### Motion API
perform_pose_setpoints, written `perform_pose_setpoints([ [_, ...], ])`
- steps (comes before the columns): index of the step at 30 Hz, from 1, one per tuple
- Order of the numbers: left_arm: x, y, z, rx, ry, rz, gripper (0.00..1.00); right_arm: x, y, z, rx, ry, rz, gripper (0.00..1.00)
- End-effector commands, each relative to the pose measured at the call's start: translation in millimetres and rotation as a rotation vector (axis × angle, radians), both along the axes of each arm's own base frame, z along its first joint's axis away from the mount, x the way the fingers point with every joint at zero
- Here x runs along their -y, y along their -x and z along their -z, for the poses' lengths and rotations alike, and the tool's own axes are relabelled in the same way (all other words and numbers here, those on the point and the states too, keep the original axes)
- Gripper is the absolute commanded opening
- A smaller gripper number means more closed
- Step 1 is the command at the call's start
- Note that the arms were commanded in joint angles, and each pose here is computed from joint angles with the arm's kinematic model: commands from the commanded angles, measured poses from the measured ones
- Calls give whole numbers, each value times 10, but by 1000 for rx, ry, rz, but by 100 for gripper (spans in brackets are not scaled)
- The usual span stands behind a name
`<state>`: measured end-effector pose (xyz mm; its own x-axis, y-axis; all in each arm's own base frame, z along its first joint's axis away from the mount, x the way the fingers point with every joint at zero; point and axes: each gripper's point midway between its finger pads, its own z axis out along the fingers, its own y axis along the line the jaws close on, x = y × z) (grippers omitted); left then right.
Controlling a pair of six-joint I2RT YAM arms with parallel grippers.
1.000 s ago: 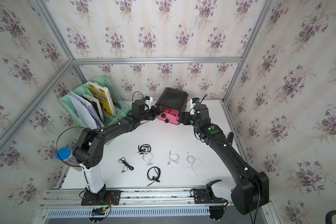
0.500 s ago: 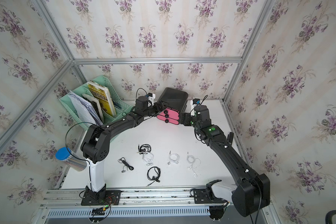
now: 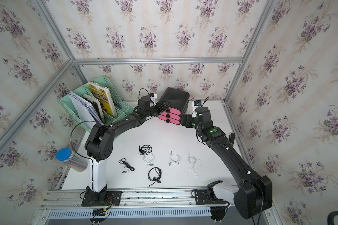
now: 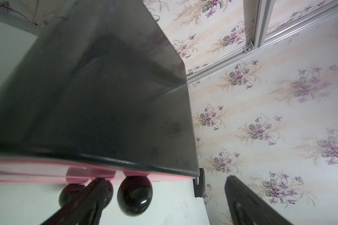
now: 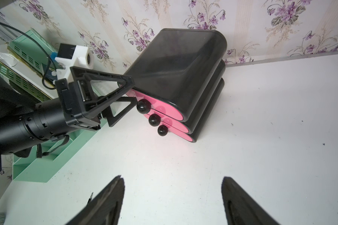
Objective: Place the wired earphones into the drawer by color
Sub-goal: Close the drawer in the storage box.
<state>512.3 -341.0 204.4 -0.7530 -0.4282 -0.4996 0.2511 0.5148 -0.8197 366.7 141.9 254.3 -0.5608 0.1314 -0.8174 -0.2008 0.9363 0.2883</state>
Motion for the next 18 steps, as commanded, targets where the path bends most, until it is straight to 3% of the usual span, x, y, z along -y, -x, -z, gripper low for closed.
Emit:
perform_pose_setpoints([
  [1,-52,65,-174,74,5,-5,99,4,-20,-34,17,-5,6,82],
  [6,-210,257,-123,95,-29,-30,99,-18,-36,21,12,-10,-2,82],
  [13,-250,347,315,54,-106,-6,100,-65,-47,114,-3,-14,-23,82],
  [18,-218,352,569,60,-133,24,95,-59,-27,158,-6,-16,-24,82],
])
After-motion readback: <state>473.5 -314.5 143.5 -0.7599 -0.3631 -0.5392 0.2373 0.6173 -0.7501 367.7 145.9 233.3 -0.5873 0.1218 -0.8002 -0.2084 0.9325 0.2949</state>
